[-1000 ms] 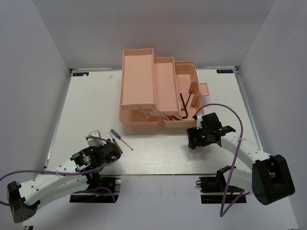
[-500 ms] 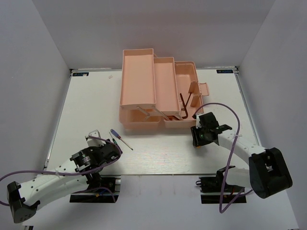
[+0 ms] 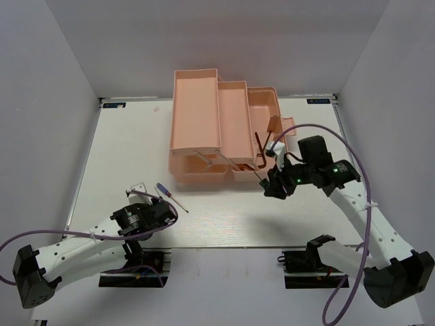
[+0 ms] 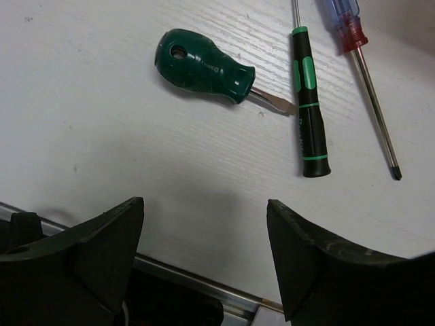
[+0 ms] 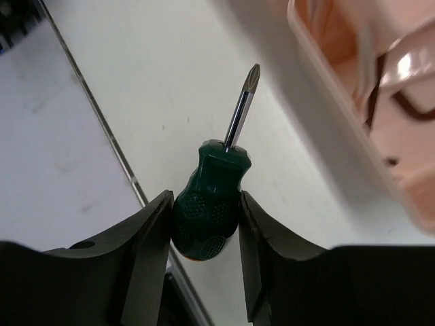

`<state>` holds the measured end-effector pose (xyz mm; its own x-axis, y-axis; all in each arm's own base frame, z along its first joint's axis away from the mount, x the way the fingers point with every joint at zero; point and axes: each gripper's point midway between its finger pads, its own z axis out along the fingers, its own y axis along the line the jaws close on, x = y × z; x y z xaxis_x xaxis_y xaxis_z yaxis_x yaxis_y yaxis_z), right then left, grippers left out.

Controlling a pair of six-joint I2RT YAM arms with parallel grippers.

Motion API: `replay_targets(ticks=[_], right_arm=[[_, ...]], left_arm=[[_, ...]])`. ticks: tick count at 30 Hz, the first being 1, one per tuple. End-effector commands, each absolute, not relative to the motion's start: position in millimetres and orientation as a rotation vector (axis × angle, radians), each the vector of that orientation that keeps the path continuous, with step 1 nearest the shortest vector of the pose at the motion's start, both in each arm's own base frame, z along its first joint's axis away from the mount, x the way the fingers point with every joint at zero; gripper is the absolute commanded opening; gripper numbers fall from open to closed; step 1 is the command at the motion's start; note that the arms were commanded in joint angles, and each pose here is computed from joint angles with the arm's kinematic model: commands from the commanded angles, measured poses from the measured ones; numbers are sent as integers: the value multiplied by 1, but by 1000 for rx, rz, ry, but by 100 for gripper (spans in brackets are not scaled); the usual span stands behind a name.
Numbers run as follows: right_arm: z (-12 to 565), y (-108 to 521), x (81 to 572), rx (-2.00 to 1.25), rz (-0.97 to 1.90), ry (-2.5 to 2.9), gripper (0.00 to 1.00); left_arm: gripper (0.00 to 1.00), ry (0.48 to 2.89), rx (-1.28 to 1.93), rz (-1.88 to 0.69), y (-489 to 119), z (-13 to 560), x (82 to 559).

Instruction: Sort the tools into containers

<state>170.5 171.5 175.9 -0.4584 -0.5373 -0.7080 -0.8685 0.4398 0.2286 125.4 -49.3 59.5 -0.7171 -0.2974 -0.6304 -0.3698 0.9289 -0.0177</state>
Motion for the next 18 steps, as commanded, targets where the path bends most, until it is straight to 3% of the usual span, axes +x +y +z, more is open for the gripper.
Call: replay_targets(ticks=[1,7,13,16,17,18], right_arm=[[214,185,182,-1204,820,2003,0],[281,227,300,-914,740,1958,0],[256,271,395,-810,728,2093,0],[244,279,411,-816,737,2160,41],[243,279,410,-818,747,2162,73],[245,280,408,-833,756,2139,87]], left_arm=[[83,2164,-874,32,-52,80,152],[84,2170,-885,37,-54,80,153],[85,2139,-905,47,-53,85,160],[85,2121,-914,93,-51,89,165],[85,2123,-893,146,-48,85,166],[85,2107,-898,172,-46,87,170]])
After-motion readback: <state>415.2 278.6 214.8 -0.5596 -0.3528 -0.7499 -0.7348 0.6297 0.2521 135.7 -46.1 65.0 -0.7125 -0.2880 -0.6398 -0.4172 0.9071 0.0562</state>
